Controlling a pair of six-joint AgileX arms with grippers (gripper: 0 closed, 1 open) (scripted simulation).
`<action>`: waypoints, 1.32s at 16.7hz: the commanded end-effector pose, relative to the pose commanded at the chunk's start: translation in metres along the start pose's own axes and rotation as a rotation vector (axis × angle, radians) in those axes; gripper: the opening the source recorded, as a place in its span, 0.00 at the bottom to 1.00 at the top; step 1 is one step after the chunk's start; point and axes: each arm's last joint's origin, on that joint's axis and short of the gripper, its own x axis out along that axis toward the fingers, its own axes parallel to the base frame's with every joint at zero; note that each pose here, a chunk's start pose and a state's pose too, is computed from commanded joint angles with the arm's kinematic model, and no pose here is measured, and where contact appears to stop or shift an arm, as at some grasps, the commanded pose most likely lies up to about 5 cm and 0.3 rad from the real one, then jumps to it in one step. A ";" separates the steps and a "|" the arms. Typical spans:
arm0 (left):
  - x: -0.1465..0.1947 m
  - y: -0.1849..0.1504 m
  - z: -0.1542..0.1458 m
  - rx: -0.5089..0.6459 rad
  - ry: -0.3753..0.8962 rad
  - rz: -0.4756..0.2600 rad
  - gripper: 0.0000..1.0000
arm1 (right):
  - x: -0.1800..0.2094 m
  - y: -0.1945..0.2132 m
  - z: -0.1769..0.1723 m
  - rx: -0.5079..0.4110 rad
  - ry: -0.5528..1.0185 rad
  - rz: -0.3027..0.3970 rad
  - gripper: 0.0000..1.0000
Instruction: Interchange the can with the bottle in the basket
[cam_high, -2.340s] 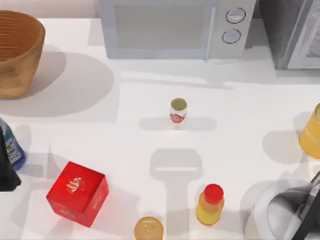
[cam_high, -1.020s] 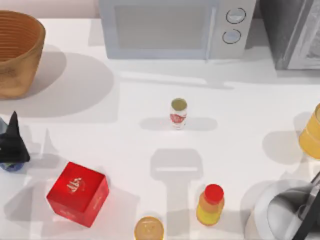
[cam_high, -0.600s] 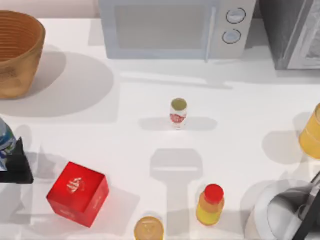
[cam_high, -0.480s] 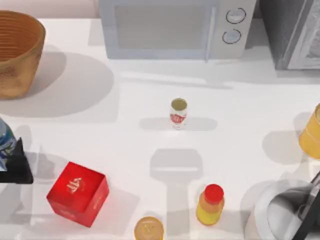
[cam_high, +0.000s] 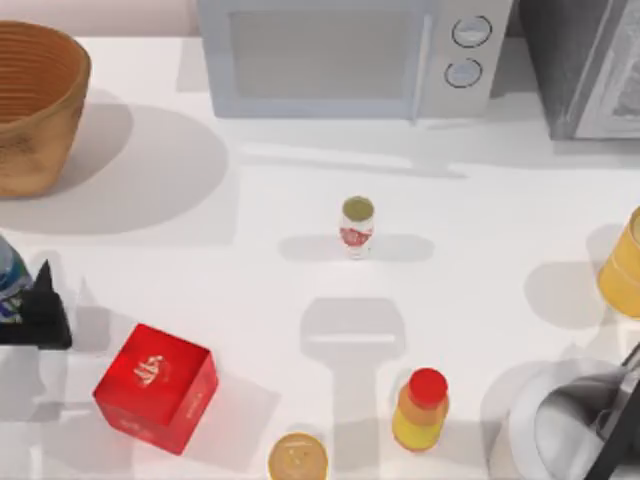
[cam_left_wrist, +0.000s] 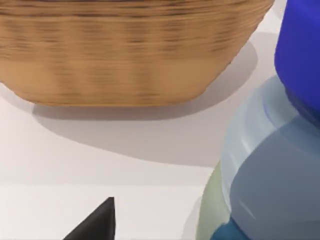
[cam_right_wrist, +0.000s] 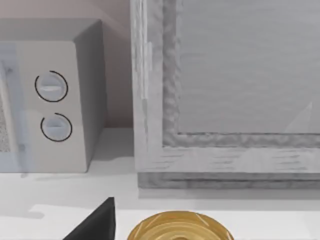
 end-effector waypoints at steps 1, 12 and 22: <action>0.006 0.000 0.001 0.000 0.000 0.000 1.00 | 0.000 0.000 0.000 0.000 0.000 0.000 1.00; 0.026 -0.002 -0.011 0.000 0.004 0.000 1.00 | 0.000 0.000 0.000 0.000 0.000 0.000 1.00; 0.026 -0.002 -0.011 0.000 0.004 0.000 0.40 | 0.000 0.000 0.000 0.000 0.000 0.000 1.00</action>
